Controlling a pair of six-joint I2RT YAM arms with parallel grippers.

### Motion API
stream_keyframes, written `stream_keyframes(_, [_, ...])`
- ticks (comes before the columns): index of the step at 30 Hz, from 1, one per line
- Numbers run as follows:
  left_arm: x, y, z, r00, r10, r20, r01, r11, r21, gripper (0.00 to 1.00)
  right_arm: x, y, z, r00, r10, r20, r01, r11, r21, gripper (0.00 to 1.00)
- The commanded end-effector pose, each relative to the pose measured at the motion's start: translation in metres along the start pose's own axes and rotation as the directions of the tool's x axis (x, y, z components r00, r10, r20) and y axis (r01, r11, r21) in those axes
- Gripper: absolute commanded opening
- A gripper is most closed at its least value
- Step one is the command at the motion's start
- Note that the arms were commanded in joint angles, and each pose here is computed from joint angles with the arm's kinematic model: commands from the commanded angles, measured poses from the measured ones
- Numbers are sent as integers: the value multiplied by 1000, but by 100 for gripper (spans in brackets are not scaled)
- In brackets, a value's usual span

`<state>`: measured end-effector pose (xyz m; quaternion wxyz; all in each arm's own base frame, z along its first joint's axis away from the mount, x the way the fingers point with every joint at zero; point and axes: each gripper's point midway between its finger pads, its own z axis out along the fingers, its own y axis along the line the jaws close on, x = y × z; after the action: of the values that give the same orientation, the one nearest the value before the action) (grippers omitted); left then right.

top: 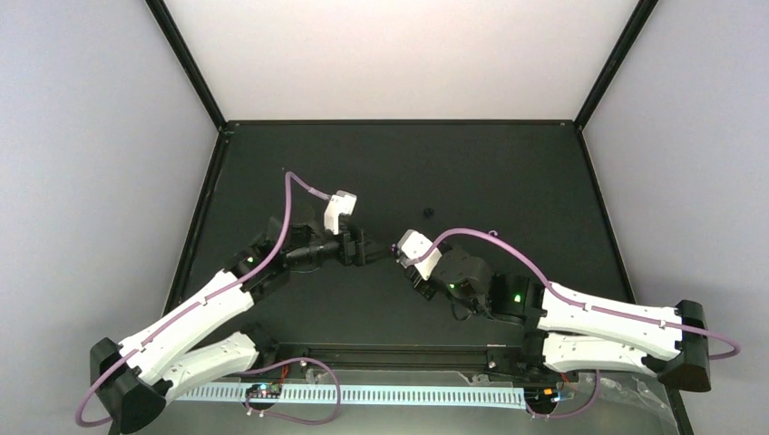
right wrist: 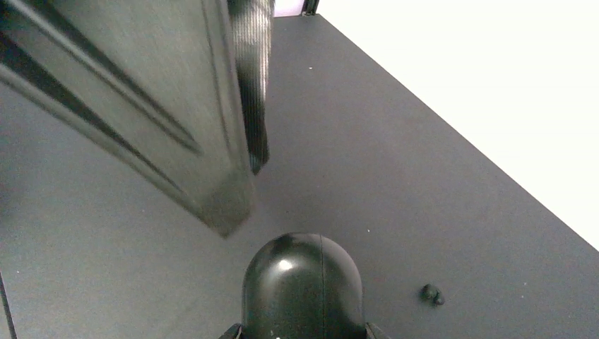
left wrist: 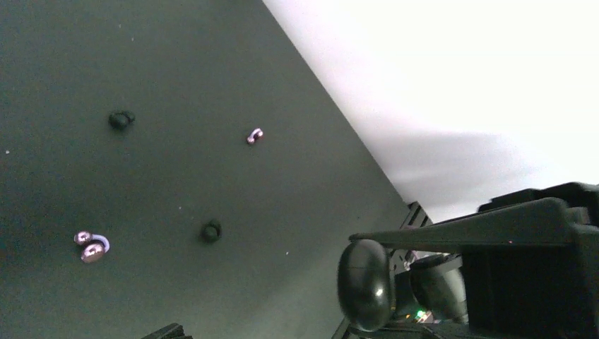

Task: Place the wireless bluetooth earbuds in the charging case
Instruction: Pick up the charging case at the center of the board.

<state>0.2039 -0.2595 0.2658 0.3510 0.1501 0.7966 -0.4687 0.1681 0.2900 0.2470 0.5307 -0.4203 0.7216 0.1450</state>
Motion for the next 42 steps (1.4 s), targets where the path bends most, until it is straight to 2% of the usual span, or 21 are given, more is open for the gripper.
stream_keyframes(1, [-3, -15, 6, 998, -47, -46, 49, 997, 51, 84, -23, -5, -4, 999, -21, 50, 19, 999, 38, 37])
stream_keyframes(9, [-3, -22, 13, 995, -78, -68, 85, 992, 98, 71, -26, 1, 4, 998, -31, 46, 30, 999, 32, 37])
stream_keyframes(28, [16, -35, 26, 985, -103, -135, 125, 978, 167, 51, -36, 7, 14, 995, 10, 96, -13, 1000, 25, 37])
stream_keyframes(38, [19, -38, 30, 982, -111, -152, 138, 973, 184, 34, -36, 7, 14, 995, 8, 103, -11, 1000, 25, 37])
stream_keyframes(42, [17, -39, 29, 984, -109, -139, 134, 973, 185, 29, -37, 8, 13, 995, 9, 104, -11, 1000, 16, 40])
